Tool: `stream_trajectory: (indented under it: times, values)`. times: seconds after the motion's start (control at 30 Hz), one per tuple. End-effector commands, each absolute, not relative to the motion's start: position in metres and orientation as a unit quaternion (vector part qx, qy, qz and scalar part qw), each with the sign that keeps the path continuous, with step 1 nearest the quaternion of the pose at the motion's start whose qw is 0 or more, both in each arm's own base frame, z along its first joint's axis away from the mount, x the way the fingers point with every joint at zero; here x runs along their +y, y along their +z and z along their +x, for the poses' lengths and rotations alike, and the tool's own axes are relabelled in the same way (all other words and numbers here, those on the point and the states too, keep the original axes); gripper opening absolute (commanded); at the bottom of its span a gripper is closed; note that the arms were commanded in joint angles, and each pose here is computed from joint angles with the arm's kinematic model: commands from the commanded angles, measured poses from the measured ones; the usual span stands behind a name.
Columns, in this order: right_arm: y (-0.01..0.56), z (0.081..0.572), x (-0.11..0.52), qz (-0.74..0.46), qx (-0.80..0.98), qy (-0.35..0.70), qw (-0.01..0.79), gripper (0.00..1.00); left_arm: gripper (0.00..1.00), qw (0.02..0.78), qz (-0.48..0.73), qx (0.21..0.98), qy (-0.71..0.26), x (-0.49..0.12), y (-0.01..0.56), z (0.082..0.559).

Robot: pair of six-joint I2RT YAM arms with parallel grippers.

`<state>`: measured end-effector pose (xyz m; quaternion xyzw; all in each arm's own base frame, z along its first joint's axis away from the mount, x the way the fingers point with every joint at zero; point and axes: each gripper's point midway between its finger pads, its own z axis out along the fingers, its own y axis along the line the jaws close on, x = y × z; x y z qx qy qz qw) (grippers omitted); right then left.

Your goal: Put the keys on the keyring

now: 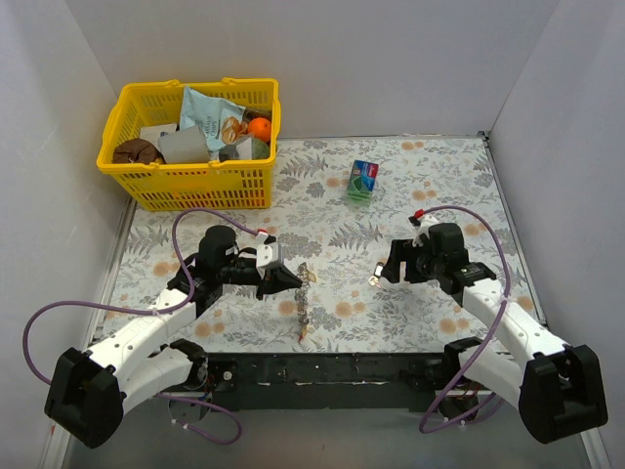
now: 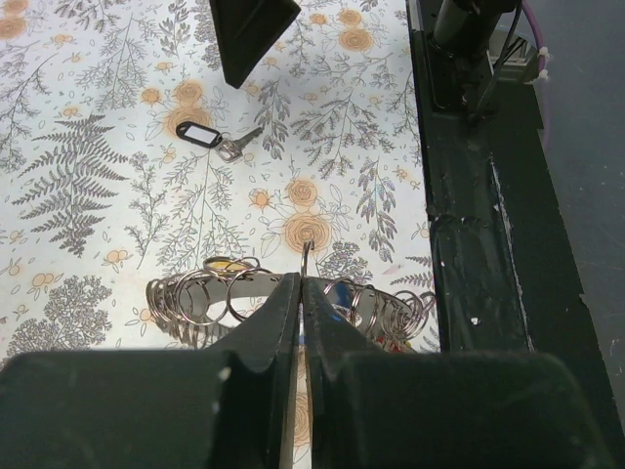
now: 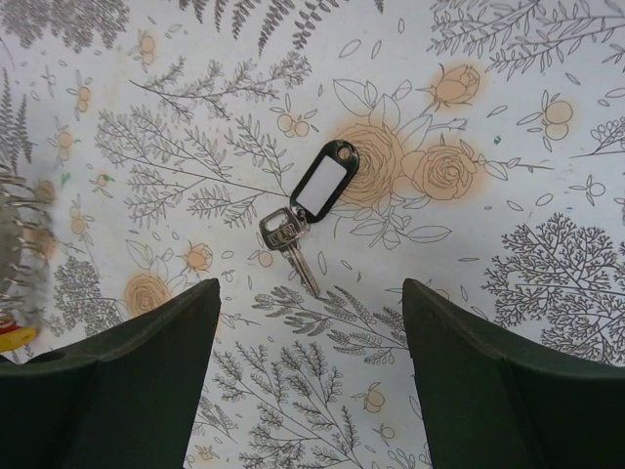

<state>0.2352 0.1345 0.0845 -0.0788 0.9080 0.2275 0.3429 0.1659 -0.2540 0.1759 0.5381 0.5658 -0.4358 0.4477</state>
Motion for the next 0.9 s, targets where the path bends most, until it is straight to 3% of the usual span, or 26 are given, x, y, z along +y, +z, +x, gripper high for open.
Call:
stream_trajectory:
  times: [0.0, 0.37, 0.63, 0.87]
  values:
    - [0.078, 0.242, 0.133, -0.074, 0.919, 0.215, 0.324, 0.81, 0.0, 0.461, 0.547, 0.541, -0.441, -0.256, 0.186, 0.161]
    - [0.061, 0.251, 0.151, -0.049, 0.93, 0.242, 0.272, 0.58, 0.0, 0.465, 0.55, 0.538, -0.439, -0.255, 0.186, 0.16]
    - [0.05, 0.251, 0.163, -0.036, 0.935, 0.258, 0.238, 0.57, 0.0, 0.461, 0.55, 0.538, -0.442, -0.256, 0.186, 0.159]
    - [0.041, 0.249, 0.166, -0.032, 0.94, 0.26, 0.22, 0.49, 0.0, 0.453, 0.558, 0.522, -0.459, -0.258, 0.188, 0.153]
